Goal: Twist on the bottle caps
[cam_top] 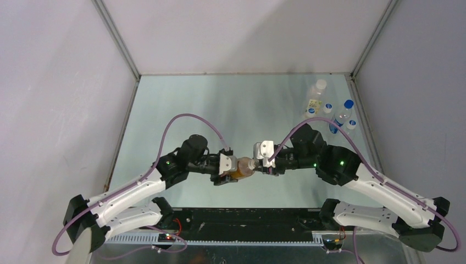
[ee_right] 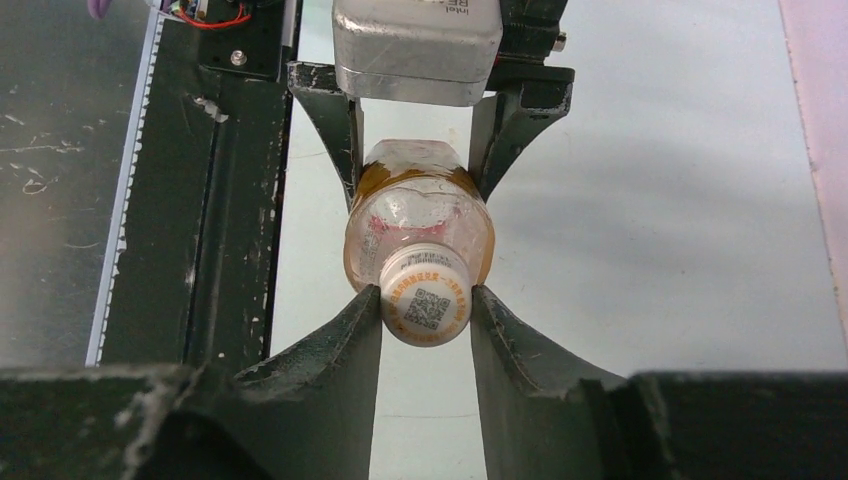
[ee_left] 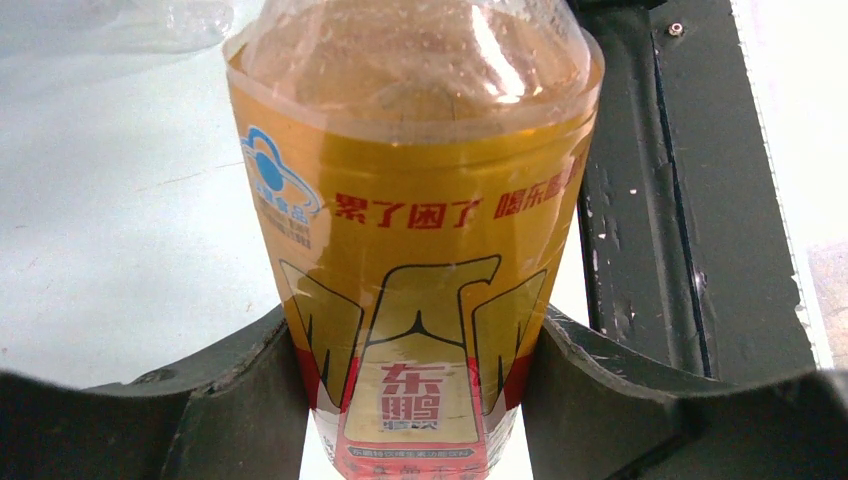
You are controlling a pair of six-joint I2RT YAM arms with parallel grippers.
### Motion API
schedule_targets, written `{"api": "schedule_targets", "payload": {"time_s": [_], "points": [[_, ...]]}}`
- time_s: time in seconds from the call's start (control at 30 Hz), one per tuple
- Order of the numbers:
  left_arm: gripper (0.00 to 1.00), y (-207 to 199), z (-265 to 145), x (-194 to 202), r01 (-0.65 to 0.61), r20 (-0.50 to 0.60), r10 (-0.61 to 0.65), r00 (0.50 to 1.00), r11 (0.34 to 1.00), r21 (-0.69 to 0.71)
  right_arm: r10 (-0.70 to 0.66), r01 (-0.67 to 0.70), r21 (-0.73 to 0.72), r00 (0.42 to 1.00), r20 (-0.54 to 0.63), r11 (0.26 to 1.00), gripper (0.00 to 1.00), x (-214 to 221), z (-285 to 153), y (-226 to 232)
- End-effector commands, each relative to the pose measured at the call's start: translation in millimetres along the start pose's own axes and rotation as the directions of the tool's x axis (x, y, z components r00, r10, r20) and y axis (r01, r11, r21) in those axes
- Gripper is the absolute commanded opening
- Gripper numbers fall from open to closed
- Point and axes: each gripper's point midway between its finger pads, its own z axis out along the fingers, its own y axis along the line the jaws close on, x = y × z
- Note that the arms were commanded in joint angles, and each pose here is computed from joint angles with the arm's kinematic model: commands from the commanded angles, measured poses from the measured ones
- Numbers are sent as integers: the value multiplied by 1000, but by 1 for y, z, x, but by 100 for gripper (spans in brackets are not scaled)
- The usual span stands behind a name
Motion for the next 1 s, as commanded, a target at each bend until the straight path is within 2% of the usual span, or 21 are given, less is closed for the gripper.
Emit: {"api": "schedule_targets", "payload": {"time_s": [0.0, 0.03, 0.13, 0.17, 0.27, 0.3, 0.37, 0.4, 0.43, 0.47, 0.5, 0.53, 0.6, 0.73, 0.77, 0.8, 0.83, 0.87, 0.9, 0.93, 0.97], "points": [[6, 6, -4, -26, -57, 65, 56, 996, 998, 4, -4, 5, -14, 999, 44, 1000, 32, -17, 0, -1], [6, 6, -4, -26, -57, 66, 56, 996, 998, 3, 11, -11, -13, 999, 46, 1000, 29, -18, 1, -1], [6, 8, -4, -26, -57, 65, 58, 996, 998, -15, 64, -64, -8, 997, 52, 998, 6, -20, 4, -3], [6, 13, -4, -25, -60, 61, 63, 996, 997, -41, 111, -111, -3, 993, 50, 994, 2, -20, 5, -2], [6, 24, -5, -25, -84, 50, 91, 995, 987, -135, 257, -259, 66, 965, 45, 964, 0, -18, 13, -13], [6, 34, -6, -21, -93, 27, 100, 995, 975, -201, 355, -358, 133, 934, 47, 924, 0, -14, 15, -22], [6, 48, -10, -21, -122, 6, 130, 992, 942, -314, 549, -546, 284, 833, 77, 788, 0, 0, 14, -40], [6, 50, -10, -32, -141, 33, 163, 986, 925, -353, 679, -678, 319, 723, 129, 662, 0, 3, 13, -43], [6, 61, -14, -25, -141, -2, 156, 988, 889, -436, 731, -720, 408, 662, 165, 561, 0, 17, 8, -54], [5, 61, -15, -40, -153, 39, 194, 980, 866, -477, 807, -807, 412, 542, 234, 423, 0, 18, 7, -55], [5, 65, -18, -33, -160, 0, 191, 982, 821, -547, 824, -824, 445, 498, 271, 352, 0, 24, 4, -60], [5, 70, -22, -45, -153, 34, 216, 976, 785, -600, 843, -856, 439, 433, 320, 273, 0, 23, 4, -61], [5, 77, -30, -41, -128, 25, 202, 979, 706, -696, 836, -876, 430, 395, 382, 217, 0, 19, 4, -63], [5, 74, -27, -32, -101, 20, 170, 985, 672, -734, 776, -901, 389, 384, 501, 195, 0, 3, -7, -73], [6, 72, -26, -30, -91, 28, 162, 986, 678, -730, 755, -906, 366, 390, 527, 213, 2, -6, -13, -76], [6, 70, -24, -30, -89, 33, 163, 986, 690, -719, 739, -887, 379, 437, 512, 262, 6, -6, -14, -75], [7, 68, -23, -31, -87, 41, 165, 986, 698, -711, 718, -878, 374, 465, 518, 299, 19, -13, -19, -76], [7, 62, -19, -30, -106, 36, 177, 984, 727, -679, 689, -833, 401, 545, 478, 381, 27, -13, -21, -75], [7, 61, -20, -32, -113, 40, 187, 982, 736, -668, 661, -802, 408, 594, 459, 437, 40, -16, -26, -73], [7, 54, -16, -31, -129, 31, 190, 981, 770, -625, 600, -722, 426, 691, 405, 545, 46, -19, -32, -68], [7, 55, -18, -31, -123, 38, 184, 982, 782, -612, 569, -677, 426, 736, 367, 600, 57, -19, -34, -64]]}}
